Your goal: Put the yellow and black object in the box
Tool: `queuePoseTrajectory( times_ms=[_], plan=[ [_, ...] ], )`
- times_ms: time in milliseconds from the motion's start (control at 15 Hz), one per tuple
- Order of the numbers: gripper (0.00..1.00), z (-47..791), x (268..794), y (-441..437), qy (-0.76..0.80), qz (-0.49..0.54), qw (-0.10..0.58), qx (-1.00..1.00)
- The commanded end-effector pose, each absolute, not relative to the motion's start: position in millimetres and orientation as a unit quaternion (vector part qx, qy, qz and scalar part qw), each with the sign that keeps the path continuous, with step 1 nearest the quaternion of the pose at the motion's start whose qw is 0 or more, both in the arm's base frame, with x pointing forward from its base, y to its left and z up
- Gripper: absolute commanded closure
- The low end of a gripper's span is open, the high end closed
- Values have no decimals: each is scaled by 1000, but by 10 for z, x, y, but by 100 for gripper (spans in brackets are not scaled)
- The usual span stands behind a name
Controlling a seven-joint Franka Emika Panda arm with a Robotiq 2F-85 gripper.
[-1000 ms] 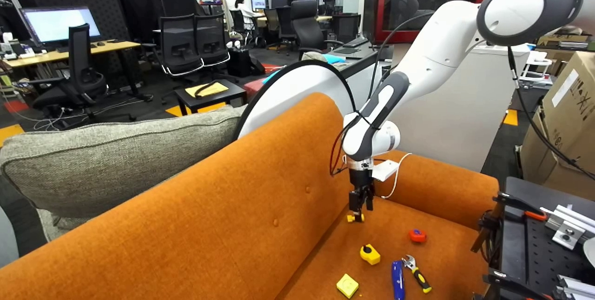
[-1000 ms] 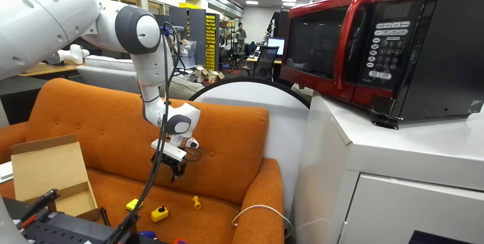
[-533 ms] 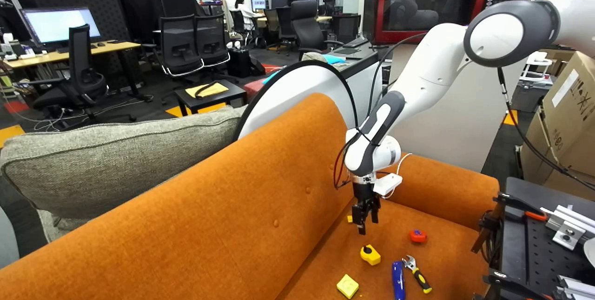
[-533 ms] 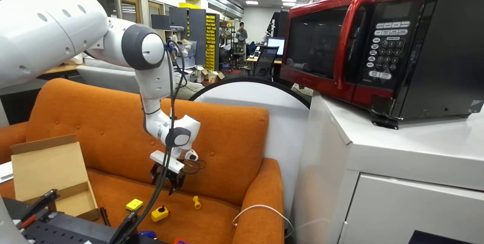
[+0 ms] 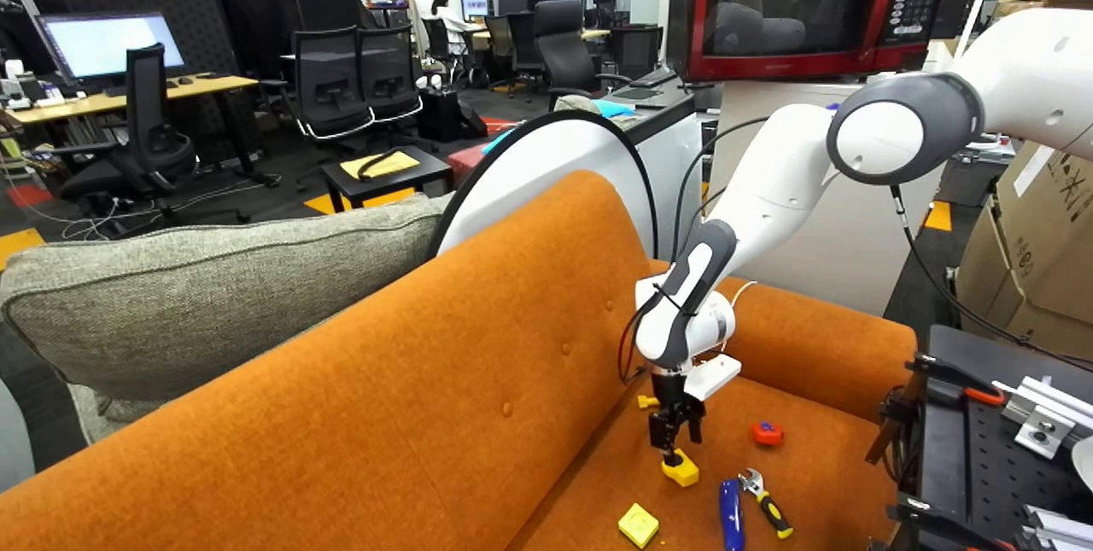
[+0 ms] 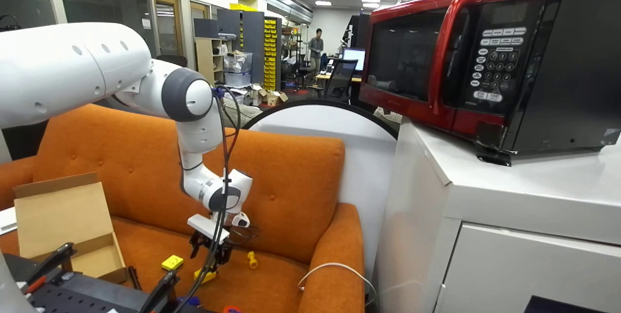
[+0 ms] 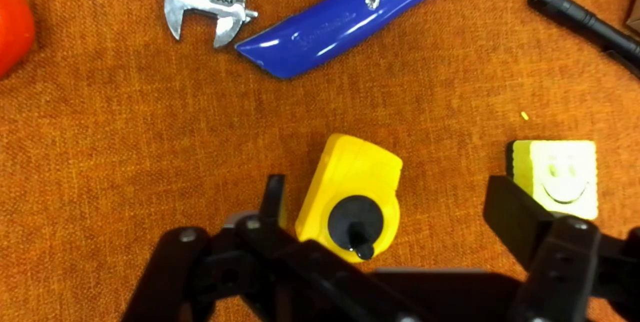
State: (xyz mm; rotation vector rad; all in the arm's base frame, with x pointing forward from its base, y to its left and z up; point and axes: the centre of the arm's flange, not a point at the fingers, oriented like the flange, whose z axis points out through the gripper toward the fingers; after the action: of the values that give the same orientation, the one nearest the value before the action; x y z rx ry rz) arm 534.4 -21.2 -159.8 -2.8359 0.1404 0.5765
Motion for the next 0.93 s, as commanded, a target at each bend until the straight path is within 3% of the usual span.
queuePoseTrajectory(
  times_ms=[0,867],
  plan=[
    [0,-1592,5352,-218,48,197,122,-972],
    [0,-1747,5424,-185,73,174,113,-975]
  ],
)
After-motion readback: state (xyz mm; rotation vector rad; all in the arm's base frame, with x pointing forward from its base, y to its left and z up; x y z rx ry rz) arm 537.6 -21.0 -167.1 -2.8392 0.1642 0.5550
